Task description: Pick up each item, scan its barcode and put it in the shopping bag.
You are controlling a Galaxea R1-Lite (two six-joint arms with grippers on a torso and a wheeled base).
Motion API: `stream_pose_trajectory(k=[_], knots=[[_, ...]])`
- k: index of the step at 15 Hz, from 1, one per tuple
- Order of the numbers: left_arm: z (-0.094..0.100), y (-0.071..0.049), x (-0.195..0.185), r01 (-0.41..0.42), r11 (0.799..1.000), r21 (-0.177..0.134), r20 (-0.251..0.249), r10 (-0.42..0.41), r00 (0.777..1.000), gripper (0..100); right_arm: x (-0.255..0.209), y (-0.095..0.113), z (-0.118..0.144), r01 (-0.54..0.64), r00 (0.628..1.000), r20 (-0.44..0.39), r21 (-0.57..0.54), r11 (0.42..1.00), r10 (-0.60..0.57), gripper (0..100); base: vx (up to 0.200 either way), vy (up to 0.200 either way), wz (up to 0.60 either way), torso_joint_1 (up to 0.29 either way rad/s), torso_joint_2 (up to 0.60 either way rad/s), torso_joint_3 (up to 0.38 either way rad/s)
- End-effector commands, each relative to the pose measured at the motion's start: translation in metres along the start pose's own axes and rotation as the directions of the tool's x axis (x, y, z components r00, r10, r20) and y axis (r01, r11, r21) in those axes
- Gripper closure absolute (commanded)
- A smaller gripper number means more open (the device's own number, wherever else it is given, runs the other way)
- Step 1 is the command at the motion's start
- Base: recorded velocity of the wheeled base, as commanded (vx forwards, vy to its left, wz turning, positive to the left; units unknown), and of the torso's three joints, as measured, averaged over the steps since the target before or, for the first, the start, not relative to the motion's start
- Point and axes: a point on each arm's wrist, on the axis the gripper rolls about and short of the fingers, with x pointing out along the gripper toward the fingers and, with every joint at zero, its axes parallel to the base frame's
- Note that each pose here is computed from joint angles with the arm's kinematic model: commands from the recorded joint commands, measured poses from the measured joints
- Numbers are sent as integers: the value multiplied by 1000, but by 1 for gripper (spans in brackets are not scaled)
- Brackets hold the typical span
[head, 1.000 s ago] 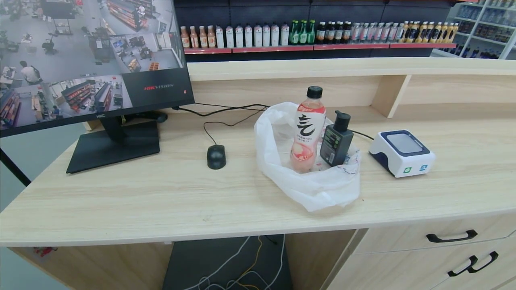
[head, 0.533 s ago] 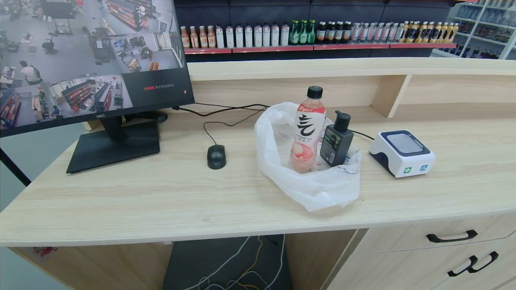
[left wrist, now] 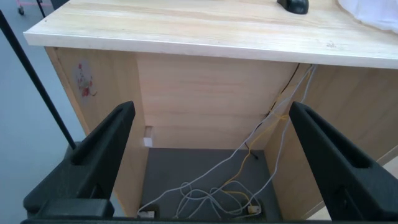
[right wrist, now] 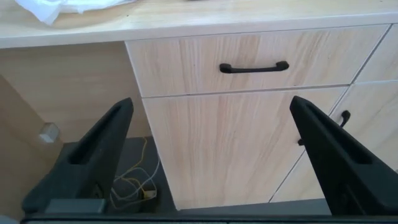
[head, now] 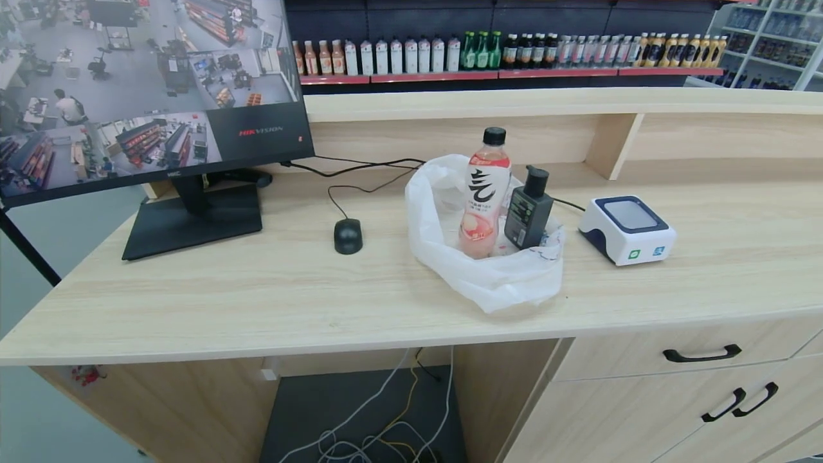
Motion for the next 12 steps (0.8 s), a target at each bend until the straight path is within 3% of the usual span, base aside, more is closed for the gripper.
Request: stream_pose_trajectory(k=[1, 12], knots=[[0, 0, 0, -1, 1000, -1, 0, 1, 1000, 0, 0, 0, 0, 1, 1000, -1, -3, 1000, -1, 0, 0, -200, 0, 12, 12, 2], [0, 0, 0, -1, 1000, -3, 0, 1, 1000, 0, 0, 0, 0, -1, 1000, -3, -11, 1000, 1, 0, 0, -200, 0, 4, 3, 2]])
